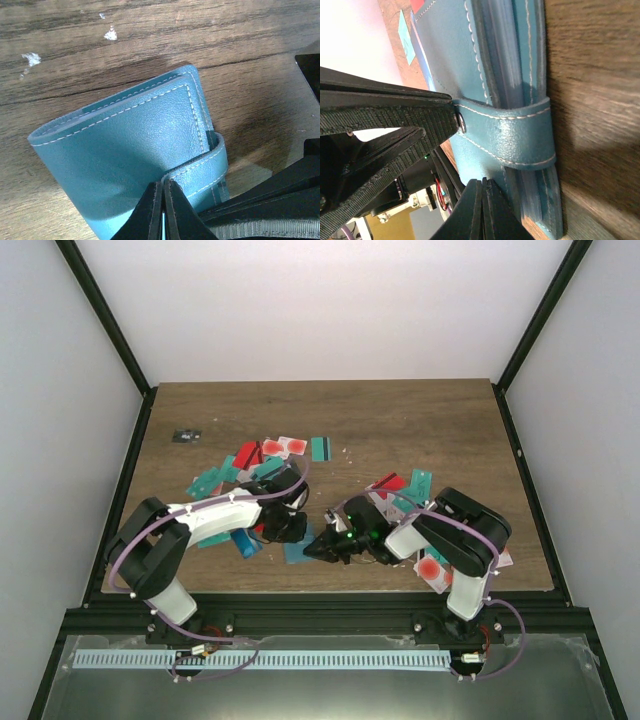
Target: Put the credit cards into the card holder
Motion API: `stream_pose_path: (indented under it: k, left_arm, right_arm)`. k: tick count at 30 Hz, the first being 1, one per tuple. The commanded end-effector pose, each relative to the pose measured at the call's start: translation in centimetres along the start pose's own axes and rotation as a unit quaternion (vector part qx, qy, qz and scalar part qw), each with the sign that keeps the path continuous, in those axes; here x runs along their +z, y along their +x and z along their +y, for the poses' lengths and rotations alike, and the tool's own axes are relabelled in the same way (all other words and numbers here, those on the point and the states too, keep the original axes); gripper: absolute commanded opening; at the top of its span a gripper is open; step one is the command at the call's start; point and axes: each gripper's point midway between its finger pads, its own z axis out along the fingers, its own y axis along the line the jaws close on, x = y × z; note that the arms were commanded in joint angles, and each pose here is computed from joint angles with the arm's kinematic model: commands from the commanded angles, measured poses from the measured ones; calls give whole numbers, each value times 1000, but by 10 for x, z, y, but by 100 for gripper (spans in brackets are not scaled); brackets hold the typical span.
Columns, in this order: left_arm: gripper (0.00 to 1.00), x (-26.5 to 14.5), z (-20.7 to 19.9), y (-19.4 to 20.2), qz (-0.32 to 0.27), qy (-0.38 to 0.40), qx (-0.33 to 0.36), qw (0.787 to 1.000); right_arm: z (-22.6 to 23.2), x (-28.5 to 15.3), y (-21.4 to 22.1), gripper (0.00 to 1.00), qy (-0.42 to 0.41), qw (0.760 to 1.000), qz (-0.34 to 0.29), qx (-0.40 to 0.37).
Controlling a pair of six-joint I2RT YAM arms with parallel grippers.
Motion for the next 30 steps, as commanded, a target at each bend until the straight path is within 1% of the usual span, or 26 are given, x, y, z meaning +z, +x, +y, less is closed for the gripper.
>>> stream_pose_path:
  k: [1, 6, 15, 21, 25, 30]
  left_arm:
    - [4, 33, 65, 35, 53, -134, -3, 990]
    - [4, 34, 64, 36, 51, -131, -4, 990]
    - [6, 11, 42, 12, 6, -102, 2, 995]
    - [9, -8, 32, -1, -24, -90, -2, 996]
    - [13, -17, 29, -3, -38, -81, -2, 996]
    - [23, -30, 26, -5, -58, -71, -5, 996]
  right_arm:
    - [-65, 1, 6, 1, 108, 992, -8, 68]
    - [-56, 1, 3, 1, 103, 993, -7, 49]
    - [-16, -2, -9, 1, 88, 996, -12, -11]
    - [17, -12, -21, 1, 110, 992, -19, -58]
    - [37, -20, -23, 7, 108, 990, -27, -82]
    - [50, -32, -21, 21, 108, 988, -35, -103]
